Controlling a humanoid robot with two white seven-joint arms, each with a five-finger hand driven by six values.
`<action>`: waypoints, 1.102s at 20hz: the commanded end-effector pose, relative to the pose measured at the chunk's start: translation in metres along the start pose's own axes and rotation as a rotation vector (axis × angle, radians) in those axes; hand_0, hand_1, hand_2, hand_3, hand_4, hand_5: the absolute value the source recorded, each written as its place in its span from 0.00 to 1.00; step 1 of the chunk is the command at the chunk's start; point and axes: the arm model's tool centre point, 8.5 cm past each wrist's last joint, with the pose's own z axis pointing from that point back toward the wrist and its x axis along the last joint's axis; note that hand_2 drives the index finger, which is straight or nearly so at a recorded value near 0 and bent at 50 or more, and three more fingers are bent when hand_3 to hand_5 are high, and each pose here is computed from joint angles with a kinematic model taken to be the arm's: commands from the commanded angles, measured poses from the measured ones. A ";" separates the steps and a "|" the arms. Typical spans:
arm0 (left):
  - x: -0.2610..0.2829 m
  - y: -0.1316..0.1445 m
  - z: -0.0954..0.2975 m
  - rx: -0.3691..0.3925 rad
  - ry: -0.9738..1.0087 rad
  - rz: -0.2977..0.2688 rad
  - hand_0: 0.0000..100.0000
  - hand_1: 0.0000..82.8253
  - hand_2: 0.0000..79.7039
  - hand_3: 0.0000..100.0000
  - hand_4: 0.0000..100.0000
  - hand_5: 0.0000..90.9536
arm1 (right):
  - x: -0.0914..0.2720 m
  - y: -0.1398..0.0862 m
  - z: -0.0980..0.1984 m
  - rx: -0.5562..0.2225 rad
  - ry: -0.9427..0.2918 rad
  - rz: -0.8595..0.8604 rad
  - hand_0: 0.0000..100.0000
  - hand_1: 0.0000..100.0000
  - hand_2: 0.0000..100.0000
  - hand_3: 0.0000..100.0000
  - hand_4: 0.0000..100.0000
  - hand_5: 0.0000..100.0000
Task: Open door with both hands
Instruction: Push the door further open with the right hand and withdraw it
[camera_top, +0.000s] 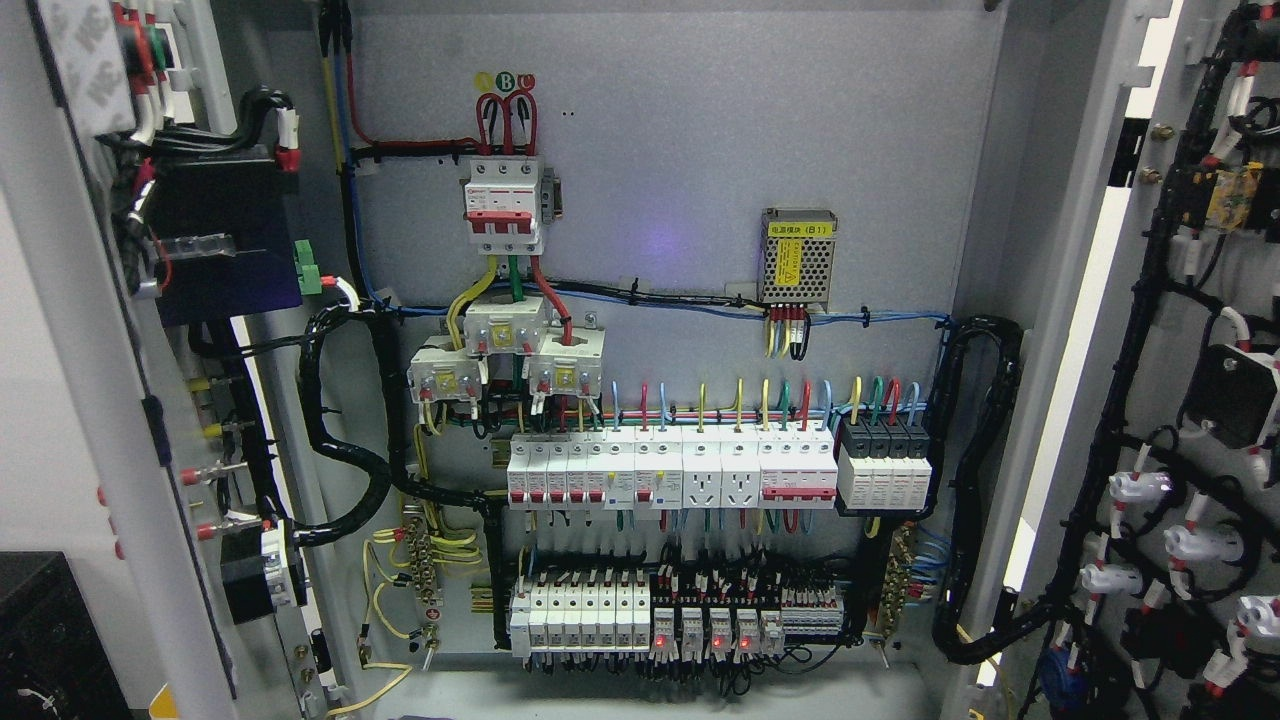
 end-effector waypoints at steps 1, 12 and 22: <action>0.009 -0.002 -0.001 -0.003 -0.014 -0.002 0.00 0.00 0.00 0.00 0.00 0.00 | 0.001 0.018 -0.026 0.047 -0.005 0.008 0.00 0.00 0.00 0.00 0.00 0.00; 0.010 -0.003 -0.001 -0.004 -0.015 -0.002 0.00 0.00 0.00 0.00 0.00 0.00 | -0.010 0.029 -0.047 0.064 0.028 0.000 0.00 0.00 0.00 0.00 0.00 0.00; 0.009 -0.002 -0.001 -0.004 -0.014 0.000 0.00 0.00 0.00 0.00 0.00 0.00 | -0.011 0.033 -0.054 0.072 0.032 0.003 0.00 0.00 0.00 0.00 0.00 0.00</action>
